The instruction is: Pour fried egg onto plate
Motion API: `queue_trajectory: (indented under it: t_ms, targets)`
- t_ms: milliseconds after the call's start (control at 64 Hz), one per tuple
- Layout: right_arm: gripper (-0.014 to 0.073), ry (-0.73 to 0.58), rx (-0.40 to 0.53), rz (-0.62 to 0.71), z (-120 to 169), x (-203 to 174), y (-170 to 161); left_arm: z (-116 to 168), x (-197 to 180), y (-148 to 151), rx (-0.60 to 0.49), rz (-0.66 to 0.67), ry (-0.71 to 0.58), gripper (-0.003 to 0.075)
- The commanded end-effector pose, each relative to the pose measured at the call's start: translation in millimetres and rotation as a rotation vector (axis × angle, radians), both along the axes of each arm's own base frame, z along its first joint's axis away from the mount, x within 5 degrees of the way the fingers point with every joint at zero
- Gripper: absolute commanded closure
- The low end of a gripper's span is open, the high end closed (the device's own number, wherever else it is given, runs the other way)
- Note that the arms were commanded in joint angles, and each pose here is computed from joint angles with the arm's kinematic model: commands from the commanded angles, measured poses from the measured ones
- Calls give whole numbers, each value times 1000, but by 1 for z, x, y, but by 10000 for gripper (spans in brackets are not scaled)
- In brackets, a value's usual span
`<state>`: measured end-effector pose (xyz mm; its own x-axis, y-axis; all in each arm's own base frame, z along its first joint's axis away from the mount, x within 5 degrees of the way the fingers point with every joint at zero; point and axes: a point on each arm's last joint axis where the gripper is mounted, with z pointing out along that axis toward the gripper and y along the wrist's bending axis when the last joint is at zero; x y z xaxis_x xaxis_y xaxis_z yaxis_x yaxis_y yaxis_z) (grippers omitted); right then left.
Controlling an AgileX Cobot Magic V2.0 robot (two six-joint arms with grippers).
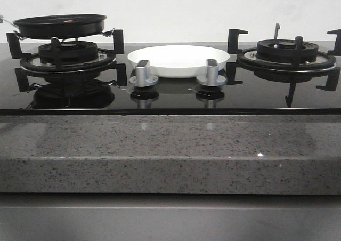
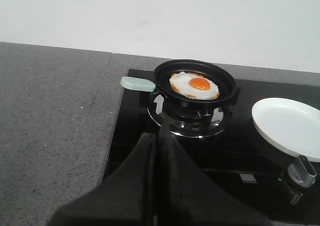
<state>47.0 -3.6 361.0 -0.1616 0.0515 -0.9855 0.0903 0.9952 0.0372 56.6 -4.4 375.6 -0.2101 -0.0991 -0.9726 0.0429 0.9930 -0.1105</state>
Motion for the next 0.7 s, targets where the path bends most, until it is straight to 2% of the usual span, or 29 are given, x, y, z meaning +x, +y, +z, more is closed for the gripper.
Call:
queue_trajectory:
  t_ms: [0, 94, 156, 235, 297, 328, 438, 688]
  targets:
    - [662, -95, -16, 1, 16, 2, 0, 18, 2, -1, -18, -8, -108, 738]
    - [595, -97, -16, 0, 17, 2, 0, 18, 2, -1, -18, -8, -108, 672]
    - [470, -97, -16, 0, 17, 2, 0, 18, 2, 0, -9, -5, -109, 554]
    - [307, -99, -17, -1, 17, 2, 0, 18, 2, 0, 25, -4, -111, 354]
    - [230, -101, -17, -1, 17, 2, 0, 18, 2, 0, 31, -3, -113, 221]
    - [213, -103, -17, -1, 17, 2, 0, 18, 2, 0, 27, -4, -112, 190]
    - [214, -103, -17, -1, 17, 2, 0, 18, 1, -2, -18, -25, -108, 176]
    - [214, -103, -17, -1, 17, 2, 0, 18, 1, -2, -20, -26, -108, 176]
